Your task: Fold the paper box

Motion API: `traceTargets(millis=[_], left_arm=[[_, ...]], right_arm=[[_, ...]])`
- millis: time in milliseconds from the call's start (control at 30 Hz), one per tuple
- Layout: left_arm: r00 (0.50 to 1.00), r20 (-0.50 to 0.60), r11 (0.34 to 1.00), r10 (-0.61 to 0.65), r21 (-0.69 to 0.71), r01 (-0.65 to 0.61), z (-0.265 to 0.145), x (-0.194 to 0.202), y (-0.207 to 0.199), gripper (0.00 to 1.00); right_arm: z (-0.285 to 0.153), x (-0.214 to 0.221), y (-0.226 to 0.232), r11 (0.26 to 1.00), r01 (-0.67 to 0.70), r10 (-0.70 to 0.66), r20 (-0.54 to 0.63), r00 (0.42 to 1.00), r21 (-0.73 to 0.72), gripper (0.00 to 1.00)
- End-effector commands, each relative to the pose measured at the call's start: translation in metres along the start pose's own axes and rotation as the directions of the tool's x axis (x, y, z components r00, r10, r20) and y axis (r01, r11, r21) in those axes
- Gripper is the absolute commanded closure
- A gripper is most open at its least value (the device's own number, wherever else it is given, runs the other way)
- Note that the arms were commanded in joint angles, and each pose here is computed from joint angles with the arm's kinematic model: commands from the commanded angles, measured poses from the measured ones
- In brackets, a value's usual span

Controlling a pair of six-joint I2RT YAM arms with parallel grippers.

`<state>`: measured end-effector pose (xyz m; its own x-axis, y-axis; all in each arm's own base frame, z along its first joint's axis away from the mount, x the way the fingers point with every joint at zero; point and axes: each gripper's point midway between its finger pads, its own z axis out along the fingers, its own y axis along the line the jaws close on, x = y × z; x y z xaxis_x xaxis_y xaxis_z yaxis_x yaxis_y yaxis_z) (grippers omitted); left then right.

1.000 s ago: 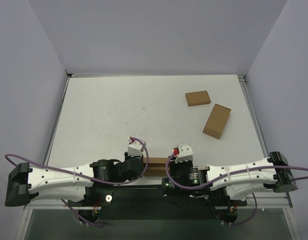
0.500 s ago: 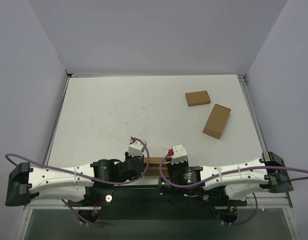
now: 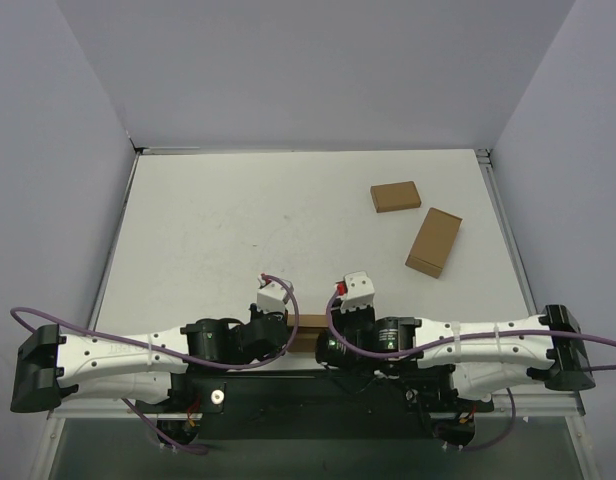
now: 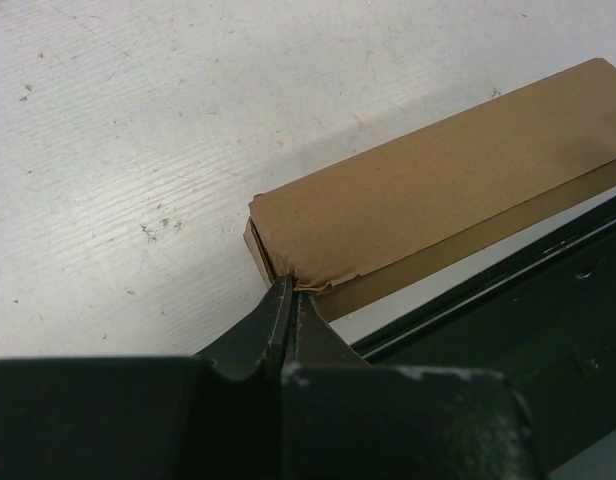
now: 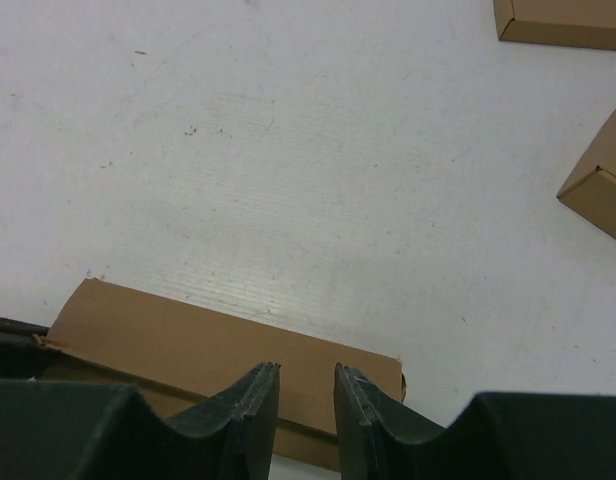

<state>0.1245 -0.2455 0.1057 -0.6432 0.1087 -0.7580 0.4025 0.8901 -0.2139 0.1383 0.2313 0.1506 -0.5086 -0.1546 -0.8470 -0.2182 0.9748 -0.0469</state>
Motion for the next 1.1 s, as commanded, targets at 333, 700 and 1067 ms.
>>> traceTargets(millis=[333,700,1067], left_arm=[[0.985,-0.133,0.994,0.109,-0.002,-0.11,-0.006,0.027,0.011,0.91],[0.991,-0.076,0.975,0.114,0.197,-0.098,-0.044,-0.002,-0.012,0.39],[0.987,0.019,0.959,-0.157,0.24,0.147,-0.037,-0.054,-0.004,0.3]], right_arm=[[0.026,0.078,-0.004,0.998,0.054,-0.049,-0.221,0.974,0.017,0.75],[0.03,0.087,-0.007,0.997,0.07,-0.057,-0.253,0.966,0.041,0.77],[0.03,0.088,-0.007,0.997,0.069,-0.057,-0.259,0.964,0.036,0.78]])
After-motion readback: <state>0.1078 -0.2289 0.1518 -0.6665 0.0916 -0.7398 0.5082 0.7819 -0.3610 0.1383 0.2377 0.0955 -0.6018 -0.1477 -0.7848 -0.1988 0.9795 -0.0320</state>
